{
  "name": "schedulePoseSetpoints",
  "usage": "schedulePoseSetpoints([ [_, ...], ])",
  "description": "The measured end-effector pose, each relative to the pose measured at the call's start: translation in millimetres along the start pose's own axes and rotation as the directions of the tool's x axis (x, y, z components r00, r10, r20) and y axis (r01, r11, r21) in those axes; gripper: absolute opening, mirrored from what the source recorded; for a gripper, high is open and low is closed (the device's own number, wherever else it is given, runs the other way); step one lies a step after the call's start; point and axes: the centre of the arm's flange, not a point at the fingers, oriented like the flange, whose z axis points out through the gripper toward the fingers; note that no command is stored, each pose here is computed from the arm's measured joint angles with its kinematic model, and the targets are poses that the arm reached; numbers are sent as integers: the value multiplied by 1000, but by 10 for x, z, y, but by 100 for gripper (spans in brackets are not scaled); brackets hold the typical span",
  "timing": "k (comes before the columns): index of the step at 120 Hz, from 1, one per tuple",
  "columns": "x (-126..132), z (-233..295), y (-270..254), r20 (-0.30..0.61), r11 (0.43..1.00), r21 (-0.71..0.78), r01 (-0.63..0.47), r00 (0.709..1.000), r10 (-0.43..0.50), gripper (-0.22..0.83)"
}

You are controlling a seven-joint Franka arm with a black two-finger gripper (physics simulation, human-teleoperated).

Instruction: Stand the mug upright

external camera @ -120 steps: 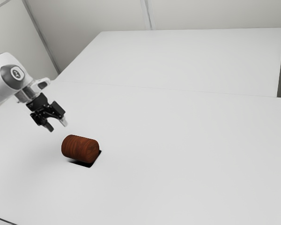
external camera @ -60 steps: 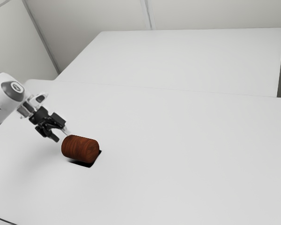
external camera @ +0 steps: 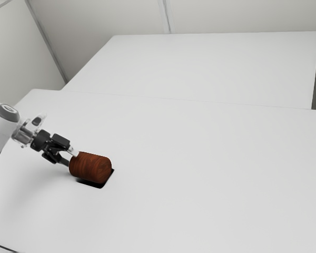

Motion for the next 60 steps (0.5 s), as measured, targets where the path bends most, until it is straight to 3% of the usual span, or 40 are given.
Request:
schedulePoseSetpoints([
  [60,-102,200,-18,-33,977,-205,-60,998,54,61],
])
